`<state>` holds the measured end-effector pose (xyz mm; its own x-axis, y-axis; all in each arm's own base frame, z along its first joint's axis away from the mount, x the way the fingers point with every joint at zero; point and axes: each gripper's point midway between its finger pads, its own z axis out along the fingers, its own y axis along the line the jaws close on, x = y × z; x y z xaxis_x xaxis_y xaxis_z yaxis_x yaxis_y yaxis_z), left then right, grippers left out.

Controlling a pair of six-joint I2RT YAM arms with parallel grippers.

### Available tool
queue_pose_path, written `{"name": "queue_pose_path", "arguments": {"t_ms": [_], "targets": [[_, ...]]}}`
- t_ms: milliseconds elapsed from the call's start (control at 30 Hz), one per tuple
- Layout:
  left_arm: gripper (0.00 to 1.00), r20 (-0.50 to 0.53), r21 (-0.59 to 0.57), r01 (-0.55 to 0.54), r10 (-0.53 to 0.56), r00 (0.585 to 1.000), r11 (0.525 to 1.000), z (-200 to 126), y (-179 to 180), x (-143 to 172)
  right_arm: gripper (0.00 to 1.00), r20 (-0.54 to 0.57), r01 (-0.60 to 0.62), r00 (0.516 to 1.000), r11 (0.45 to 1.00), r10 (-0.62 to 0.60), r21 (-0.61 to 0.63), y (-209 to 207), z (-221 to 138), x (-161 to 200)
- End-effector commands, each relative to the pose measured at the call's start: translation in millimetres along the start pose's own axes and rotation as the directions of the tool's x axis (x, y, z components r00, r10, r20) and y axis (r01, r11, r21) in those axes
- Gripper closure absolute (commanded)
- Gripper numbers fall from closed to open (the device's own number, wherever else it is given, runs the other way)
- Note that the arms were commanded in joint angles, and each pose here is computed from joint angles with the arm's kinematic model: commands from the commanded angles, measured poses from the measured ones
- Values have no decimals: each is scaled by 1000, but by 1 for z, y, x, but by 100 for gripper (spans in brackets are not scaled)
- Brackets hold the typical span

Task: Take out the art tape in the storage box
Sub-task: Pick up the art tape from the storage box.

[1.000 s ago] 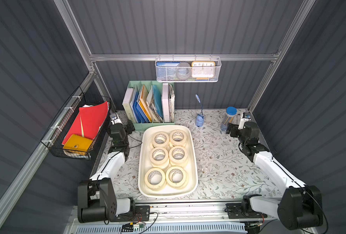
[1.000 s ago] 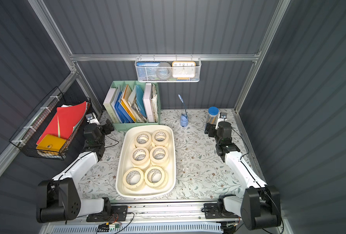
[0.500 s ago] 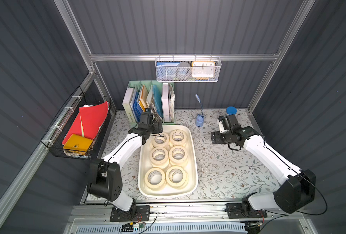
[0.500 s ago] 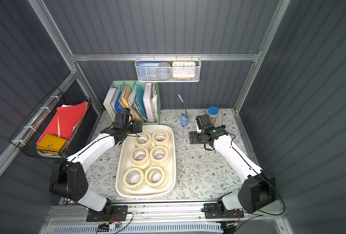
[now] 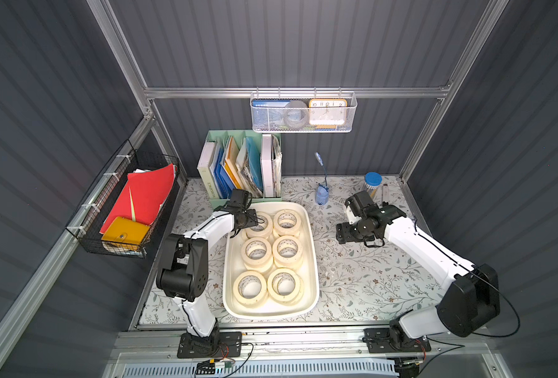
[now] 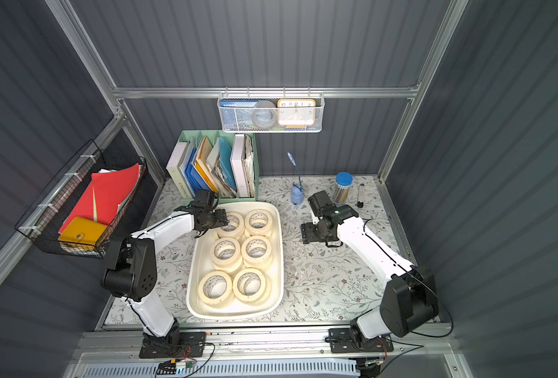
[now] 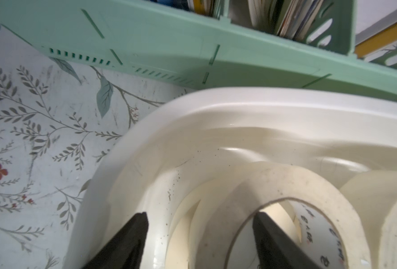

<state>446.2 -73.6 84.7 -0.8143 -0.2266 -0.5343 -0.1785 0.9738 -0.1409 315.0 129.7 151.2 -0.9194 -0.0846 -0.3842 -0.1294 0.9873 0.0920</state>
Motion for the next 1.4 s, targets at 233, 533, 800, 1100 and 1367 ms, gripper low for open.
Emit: {"name": "queue_pose_path", "arguments": {"t_ms": [233, 533, 800, 1100, 1367], "targets": [[66, -40, -25, 19, -20, 999, 1000, 19, 8, 9, 23, -9, -4, 1000, 1000, 4, 8, 1, -11, 4], [80, 45, -61, -60, 62, 997, 996, -25, -1, -31, 26, 8, 68, 998, 997, -68, -18, 51, -34, -25], [80, 108, -6, -144, 144, 984, 990, -56, -53, -36, 29, 84, 71, 995, 973, -54, -220, 139, -43, -75], [80, 158, 63, -182, 170, 973, 981, -74, -99, -41, 29, 105, 87, 993, 944, -56, -319, 191, -19, -103], [80, 176, 93, -201, 183, 967, 975, -84, -115, -40, 30, 91, 68, 995, 952, -42, -300, 200, 20, -114]]}}
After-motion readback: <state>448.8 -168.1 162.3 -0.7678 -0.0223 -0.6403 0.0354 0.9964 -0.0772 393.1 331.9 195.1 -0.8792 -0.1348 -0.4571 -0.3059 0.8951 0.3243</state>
